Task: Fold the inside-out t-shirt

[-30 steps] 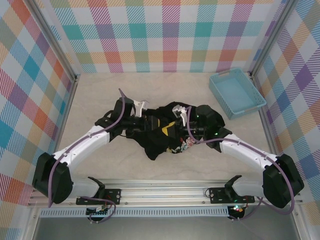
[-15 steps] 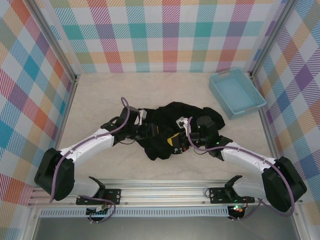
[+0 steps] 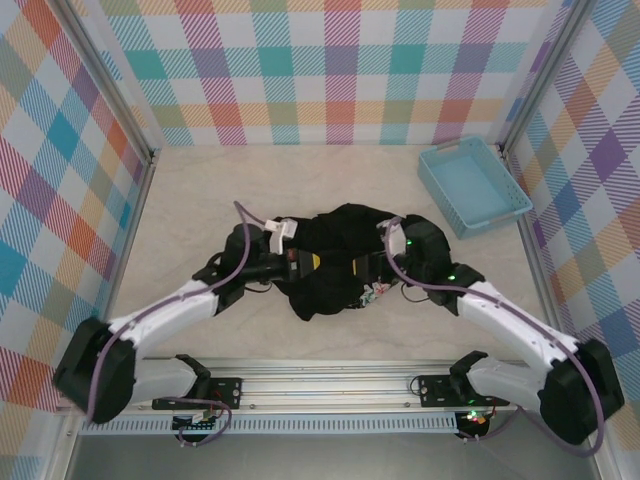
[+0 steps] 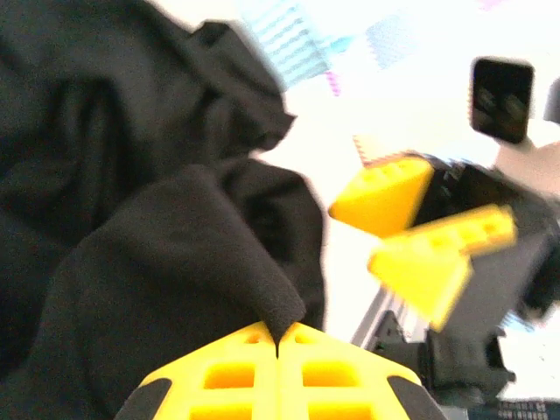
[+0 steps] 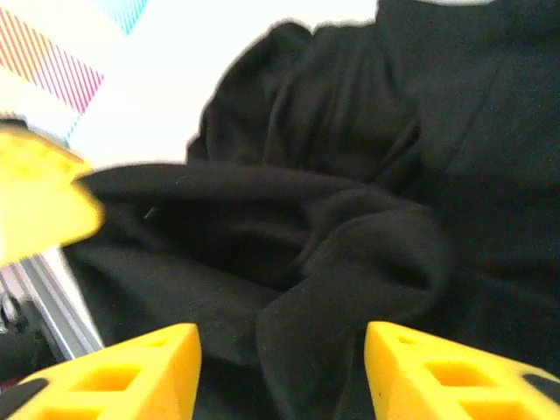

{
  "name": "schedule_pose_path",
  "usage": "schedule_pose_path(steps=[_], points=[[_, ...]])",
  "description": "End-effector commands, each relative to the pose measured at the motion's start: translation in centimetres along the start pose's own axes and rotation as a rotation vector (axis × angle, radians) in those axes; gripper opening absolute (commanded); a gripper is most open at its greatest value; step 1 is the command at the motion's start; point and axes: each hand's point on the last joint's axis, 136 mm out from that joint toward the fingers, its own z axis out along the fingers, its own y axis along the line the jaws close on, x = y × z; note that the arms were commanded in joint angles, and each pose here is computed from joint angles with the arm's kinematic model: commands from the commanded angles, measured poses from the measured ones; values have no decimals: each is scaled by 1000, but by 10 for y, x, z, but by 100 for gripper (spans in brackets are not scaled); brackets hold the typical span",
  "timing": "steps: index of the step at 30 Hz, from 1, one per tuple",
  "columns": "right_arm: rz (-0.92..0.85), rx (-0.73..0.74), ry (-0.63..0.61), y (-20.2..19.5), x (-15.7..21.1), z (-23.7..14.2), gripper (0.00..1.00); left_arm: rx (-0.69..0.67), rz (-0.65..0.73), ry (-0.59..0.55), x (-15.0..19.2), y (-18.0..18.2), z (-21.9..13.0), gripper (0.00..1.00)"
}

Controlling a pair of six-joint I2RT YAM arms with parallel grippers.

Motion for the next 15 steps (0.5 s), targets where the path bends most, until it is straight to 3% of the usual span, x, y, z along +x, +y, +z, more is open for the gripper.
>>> schedule_pose_path(steps=[1,8,15], points=[[-142,-214,-24,50,-14,-21,66,176,266,-91,-17,-47,-17,0],[-240,-181,28,43,-24,0,78,310,424,-45,-6,-76,-28,0],[-264,-154,146,20,-5,38,83,286,465,-28,-7,-79,-32,0]])
